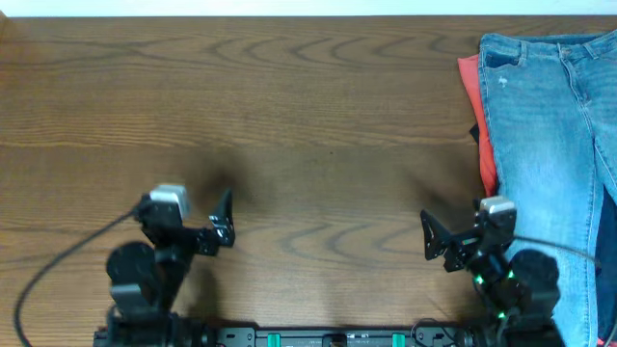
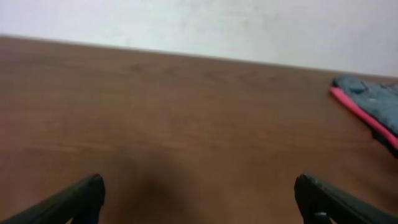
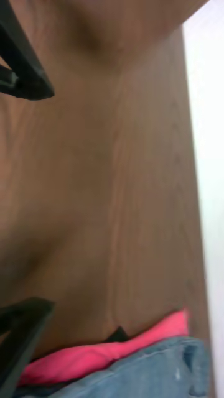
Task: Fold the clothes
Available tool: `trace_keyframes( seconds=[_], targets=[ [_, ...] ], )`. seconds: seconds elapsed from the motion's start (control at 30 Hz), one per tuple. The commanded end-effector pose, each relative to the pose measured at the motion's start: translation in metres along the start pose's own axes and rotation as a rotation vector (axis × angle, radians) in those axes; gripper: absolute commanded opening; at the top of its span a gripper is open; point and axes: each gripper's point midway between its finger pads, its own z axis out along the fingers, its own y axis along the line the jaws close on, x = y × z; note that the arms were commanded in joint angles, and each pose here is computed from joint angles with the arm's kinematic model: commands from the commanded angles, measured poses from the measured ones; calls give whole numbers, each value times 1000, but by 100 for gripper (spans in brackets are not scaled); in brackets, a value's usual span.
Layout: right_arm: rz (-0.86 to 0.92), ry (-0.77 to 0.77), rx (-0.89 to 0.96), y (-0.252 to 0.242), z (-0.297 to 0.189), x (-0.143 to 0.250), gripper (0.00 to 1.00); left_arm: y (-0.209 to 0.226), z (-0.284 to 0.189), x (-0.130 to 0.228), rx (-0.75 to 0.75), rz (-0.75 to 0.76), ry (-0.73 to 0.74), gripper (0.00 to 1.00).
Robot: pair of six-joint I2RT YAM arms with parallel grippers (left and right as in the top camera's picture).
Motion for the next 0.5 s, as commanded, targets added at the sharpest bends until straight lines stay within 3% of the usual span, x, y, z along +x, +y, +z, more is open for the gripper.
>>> trace_keyframes(
  seconds=[0.0,0.2,0.47],
  targets=[
    [43,72,19,1,0,-21,99,-6,1,-32,3,-29,63,98],
    [102,319,63,0,21,-43,99,-9,9,-66,-29,-100,294,98],
    [203,643,88,-3,57,-47,99,-8,19,-75,-66,-174,534,98]
  ],
)
